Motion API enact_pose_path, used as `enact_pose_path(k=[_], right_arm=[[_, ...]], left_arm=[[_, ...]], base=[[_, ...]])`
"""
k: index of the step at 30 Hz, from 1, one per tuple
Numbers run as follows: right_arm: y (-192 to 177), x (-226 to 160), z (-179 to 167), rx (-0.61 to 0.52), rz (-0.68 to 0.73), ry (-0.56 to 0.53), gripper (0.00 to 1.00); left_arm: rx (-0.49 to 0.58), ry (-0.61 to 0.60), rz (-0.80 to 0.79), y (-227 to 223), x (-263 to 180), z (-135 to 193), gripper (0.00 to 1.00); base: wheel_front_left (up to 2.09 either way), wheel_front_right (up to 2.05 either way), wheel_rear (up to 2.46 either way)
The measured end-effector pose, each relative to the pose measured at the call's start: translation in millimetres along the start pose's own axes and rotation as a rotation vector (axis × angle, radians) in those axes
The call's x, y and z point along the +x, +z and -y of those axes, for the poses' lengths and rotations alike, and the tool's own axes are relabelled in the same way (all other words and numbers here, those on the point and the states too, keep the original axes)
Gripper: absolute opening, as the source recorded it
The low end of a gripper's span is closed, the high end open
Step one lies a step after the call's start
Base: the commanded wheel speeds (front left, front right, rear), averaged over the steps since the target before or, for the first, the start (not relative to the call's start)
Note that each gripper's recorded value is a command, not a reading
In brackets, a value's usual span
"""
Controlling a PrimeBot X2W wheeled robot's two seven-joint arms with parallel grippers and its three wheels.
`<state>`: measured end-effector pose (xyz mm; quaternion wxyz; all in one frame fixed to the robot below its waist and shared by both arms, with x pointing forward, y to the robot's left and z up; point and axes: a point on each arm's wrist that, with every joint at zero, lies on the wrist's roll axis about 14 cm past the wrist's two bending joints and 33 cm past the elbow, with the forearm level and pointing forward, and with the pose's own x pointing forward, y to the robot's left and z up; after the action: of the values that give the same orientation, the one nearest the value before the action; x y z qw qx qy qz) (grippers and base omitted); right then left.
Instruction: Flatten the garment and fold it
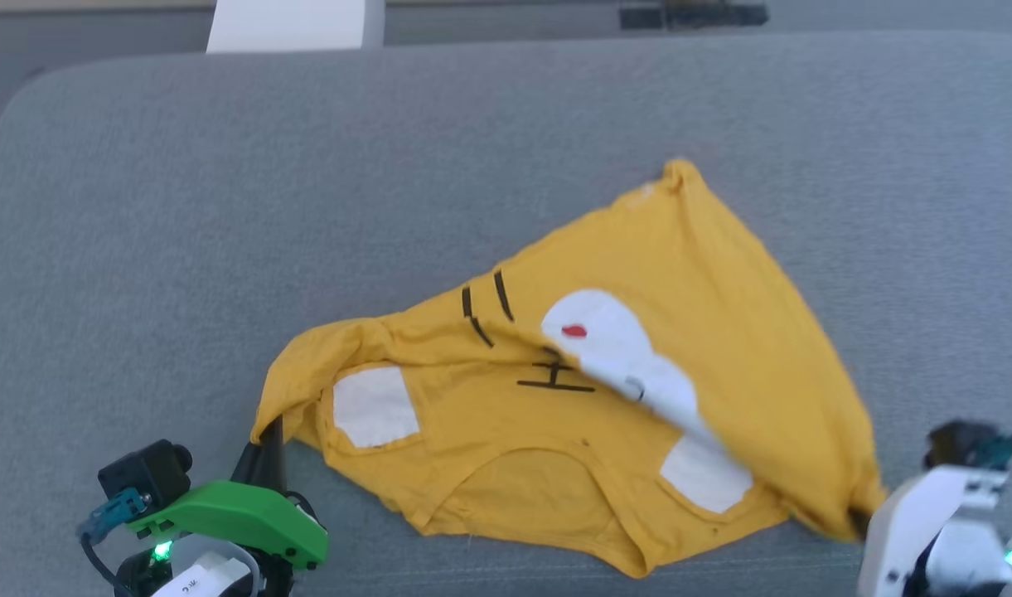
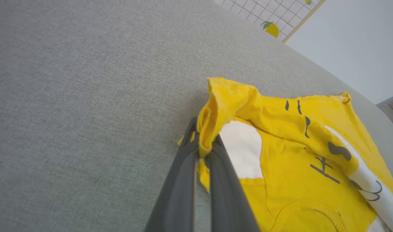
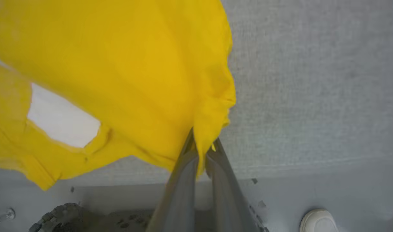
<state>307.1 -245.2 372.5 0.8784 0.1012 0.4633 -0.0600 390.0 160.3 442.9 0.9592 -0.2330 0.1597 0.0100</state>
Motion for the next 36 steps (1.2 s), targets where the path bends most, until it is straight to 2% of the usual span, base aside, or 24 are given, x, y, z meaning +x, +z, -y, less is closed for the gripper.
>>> enact_pose_path(k=[3,4,5,6,9,13,16,18,21,27,31,36], right_arm=[[-27,-9,-5,0.050,-0.035,0.034,0.00],[-26,-12,-4,0.066,-0.015,0.037,0.15],[-22,-14,-3,0.071,0.014,0.035,0.44],[-15,-17,0,0.082,0.054,0.030,1.00],[18,-32,12,0.141,0.223,0.026,1.00],[92,-67,25,0.294,0.573,0.085,1.00],[136,-91,25,0.299,0.758,0.103,1.00],[159,-96,16,0.285,0.807,0.129,1.00],[185,-92,-3,0.226,0.808,0.149,1.00],[241,-66,-41,0.111,0.713,0.163,1.00],[258,-29,-70,-0.008,0.559,0.139,1.00],[248,27,-89,-0.172,0.312,0.065,1.00]], left_arm=[[-0.004,-0.024,0.006,2,-1,9,0.00],[-0.006,-0.031,0.007,2,-1,12,0.00],[-0.005,-0.036,0.008,3,-2,14,0.00],[-0.004,-0.043,0.011,4,-2,17,0.00],[-0.001,-0.059,0.020,6,-4,22,0.00],[-0.001,-0.064,0.027,8,-8,25,0.00],[0.000,-0.073,0.031,9,-8,28,0.00],[0.000,-0.077,0.030,9,-8,29,0.00],[0.001,-0.083,0.022,8,-6,30,0.00],[0.009,-0.108,0.030,17,6,36,0.00],[0.003,-0.106,0.035,20,17,34,0.00],[-0.001,-0.050,0.014,14,25,13,0.00]], base=[[0.00,0.00,0.00],[0.00,0.00,0.00],[0.00,0.00,0.00],[0.00,0.00,0.00],[0.00,0.00,0.00],[0.00,0.00,0.00],[0.00,0.00,0.00],[0.00,0.00,0.00],[0.00,0.00,0.00],[0.00,0.00,0.00],[0.00,0.00,0.00],[0.00,0.00,0.00]])
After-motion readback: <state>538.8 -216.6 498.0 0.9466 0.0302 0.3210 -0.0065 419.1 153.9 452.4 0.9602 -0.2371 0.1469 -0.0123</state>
